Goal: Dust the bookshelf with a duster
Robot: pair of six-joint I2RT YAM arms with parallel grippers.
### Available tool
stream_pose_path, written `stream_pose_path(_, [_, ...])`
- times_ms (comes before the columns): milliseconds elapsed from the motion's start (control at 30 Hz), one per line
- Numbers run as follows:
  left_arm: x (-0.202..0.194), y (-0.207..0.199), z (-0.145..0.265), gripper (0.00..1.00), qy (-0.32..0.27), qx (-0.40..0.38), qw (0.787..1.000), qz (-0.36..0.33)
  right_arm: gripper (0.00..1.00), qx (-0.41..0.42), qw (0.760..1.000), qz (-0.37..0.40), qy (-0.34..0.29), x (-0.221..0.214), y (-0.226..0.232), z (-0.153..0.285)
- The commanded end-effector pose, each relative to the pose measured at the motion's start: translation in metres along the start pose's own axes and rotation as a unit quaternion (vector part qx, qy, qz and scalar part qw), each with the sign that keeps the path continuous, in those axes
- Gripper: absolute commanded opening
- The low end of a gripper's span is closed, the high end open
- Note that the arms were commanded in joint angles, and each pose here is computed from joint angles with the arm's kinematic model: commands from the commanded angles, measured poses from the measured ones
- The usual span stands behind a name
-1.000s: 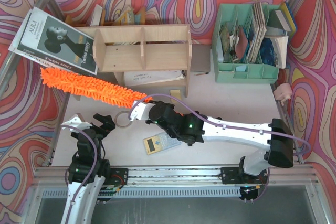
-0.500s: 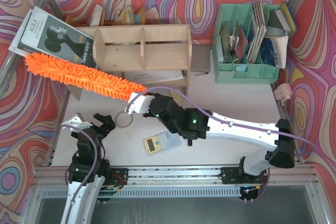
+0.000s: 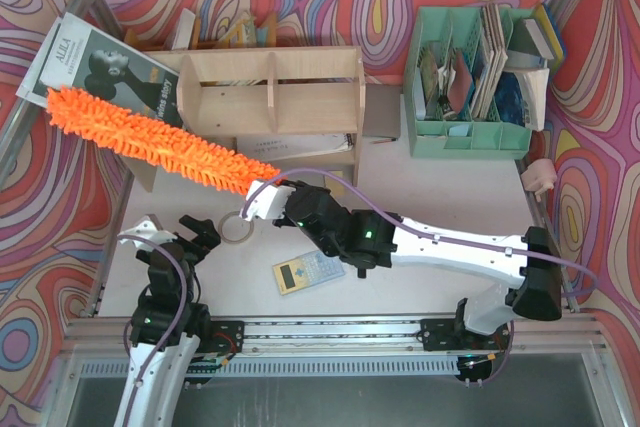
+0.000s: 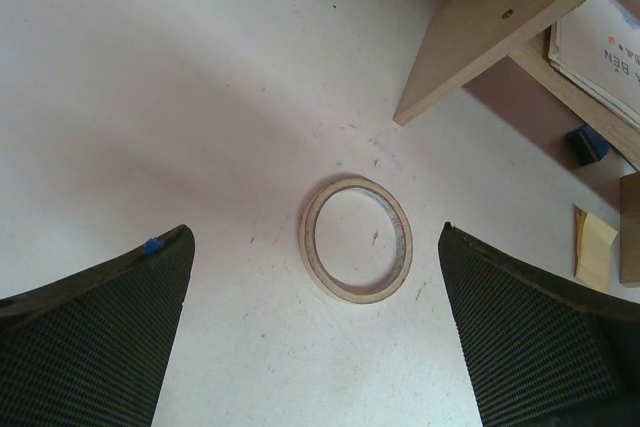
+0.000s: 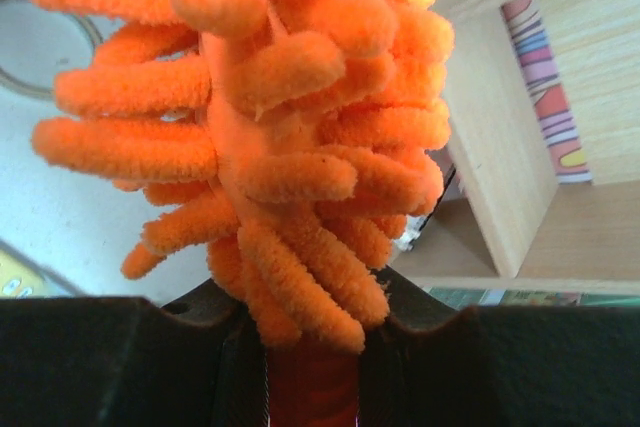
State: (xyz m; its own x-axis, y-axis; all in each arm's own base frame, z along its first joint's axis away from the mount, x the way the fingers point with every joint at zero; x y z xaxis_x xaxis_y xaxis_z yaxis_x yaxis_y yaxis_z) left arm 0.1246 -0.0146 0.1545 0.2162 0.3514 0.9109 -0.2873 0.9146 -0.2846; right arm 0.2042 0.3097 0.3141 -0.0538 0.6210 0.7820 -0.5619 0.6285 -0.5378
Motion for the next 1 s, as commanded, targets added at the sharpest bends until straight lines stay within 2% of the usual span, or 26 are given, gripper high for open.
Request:
stream_pose_path(0, [-0.002, -0.001, -0.005, 0.98, -0.003, -0.001, 1.000, -0.006, 0.00, -0.019, 0.999, -0.043, 0.002, -0.009, -0.012, 0.020])
stream_pose_path(367, [-0.002, -0.001, -0.005, 0.98, -0.001, -0.004, 1.000, -0.008, 0.00, -0.038, 0.996, -0.066, 0.048, -0.056, -0.006, 0.027])
stream_pose_path(600, [-0.002, -0.001, -0.005, 0.99, 0.001, -0.004, 1.000, -0.008, 0.00, -0.029, 0.997, -0.058, 0.034, -0.028, -0.014, 0.028])
stream_pose_path(967, [-0.002, 0.001, -0.003, 0.98, -0.005, -0.002, 1.000, -0.005, 0.00, -0.011, 0.999, -0.039, -0.030, 0.020, -0.009, 0.021])
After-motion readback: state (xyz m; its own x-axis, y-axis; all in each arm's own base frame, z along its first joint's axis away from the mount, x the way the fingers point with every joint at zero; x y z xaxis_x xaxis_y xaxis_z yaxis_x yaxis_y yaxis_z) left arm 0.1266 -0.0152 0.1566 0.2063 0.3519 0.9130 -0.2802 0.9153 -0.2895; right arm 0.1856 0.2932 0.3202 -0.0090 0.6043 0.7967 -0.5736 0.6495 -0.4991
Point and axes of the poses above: each gripper's point midway between its finger pads, its own z axis back along the fingers, its own y axis along the line the jaws close on, x = y × z, the point moved 9 cm from there along z, back along the fingers, and after that the axes turned 11 degrees about -z, right-handed, at the moved point
